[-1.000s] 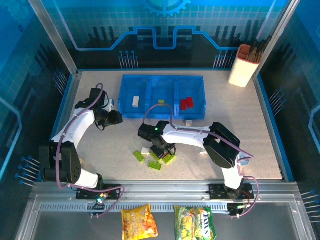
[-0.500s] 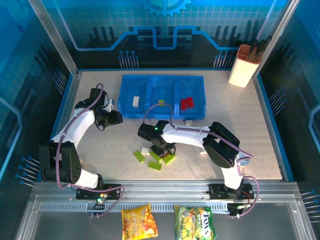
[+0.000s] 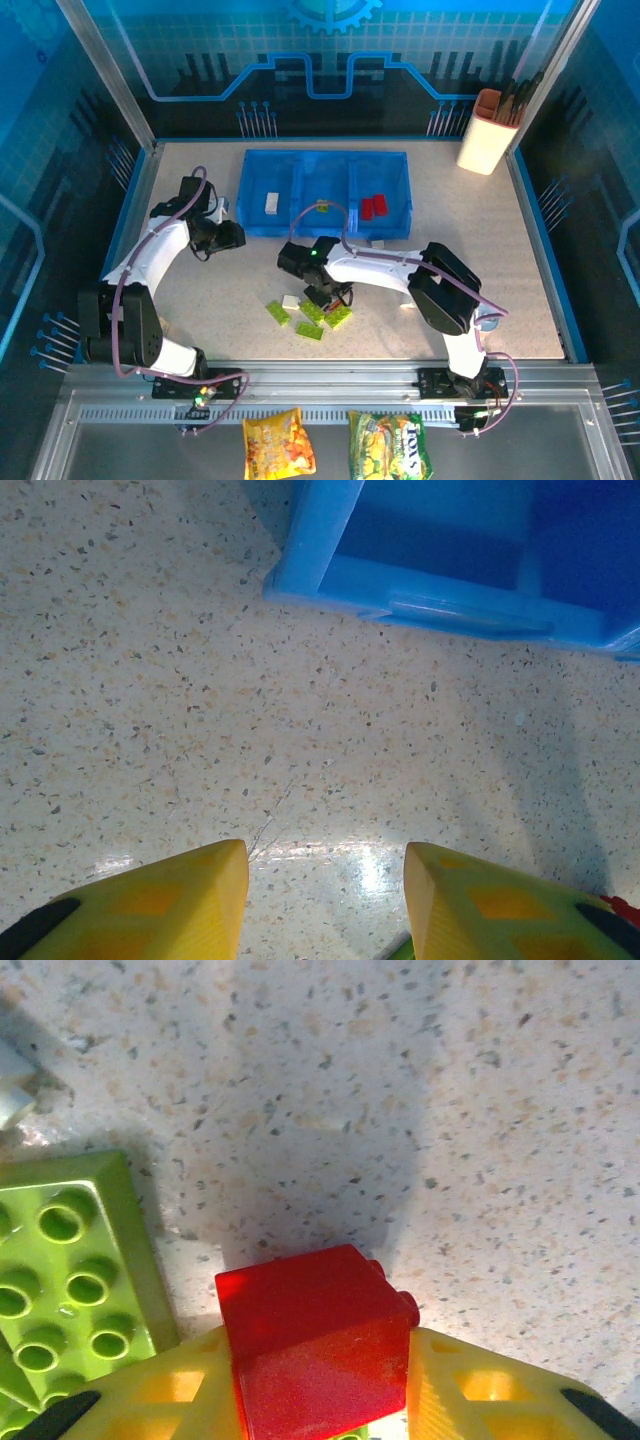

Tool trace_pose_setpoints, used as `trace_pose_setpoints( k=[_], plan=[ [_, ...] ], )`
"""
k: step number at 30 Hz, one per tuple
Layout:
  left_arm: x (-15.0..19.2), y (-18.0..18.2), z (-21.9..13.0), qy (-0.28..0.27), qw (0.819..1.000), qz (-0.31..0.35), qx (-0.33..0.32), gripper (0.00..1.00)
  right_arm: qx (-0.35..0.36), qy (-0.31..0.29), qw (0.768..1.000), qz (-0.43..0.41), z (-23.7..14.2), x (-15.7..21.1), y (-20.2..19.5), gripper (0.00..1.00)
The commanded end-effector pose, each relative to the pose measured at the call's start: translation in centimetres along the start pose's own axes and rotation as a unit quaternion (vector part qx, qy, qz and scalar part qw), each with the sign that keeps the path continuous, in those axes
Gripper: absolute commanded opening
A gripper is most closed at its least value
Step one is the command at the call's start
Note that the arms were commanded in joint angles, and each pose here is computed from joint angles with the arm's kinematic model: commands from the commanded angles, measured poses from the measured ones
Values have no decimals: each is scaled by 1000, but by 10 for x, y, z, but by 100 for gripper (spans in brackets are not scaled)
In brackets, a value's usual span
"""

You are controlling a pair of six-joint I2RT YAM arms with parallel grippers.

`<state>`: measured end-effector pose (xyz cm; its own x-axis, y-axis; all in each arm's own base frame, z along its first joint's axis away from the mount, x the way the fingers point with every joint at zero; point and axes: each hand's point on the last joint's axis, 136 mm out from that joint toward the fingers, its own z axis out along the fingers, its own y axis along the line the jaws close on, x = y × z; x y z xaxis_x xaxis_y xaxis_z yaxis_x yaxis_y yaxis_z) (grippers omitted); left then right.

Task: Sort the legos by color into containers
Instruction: Pick up the lego from the bottom-center of the table.

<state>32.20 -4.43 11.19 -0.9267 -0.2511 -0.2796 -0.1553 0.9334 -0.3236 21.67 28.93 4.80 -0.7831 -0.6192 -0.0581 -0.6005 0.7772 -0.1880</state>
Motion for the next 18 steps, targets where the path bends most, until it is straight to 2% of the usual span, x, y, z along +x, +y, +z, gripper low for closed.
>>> trace_pose_setpoints(
  k=[1, 18],
  plan=[
    [8, 3, 1, 16, 1000, 10, -8, 46, 14, -12, 1000, 10, -19, -2, -24, 40],
    [8, 2, 1, 17, 1000, 9, -5, 46, 37, -47, 989, 134, -49, 19, -143, 40]
  ],
)
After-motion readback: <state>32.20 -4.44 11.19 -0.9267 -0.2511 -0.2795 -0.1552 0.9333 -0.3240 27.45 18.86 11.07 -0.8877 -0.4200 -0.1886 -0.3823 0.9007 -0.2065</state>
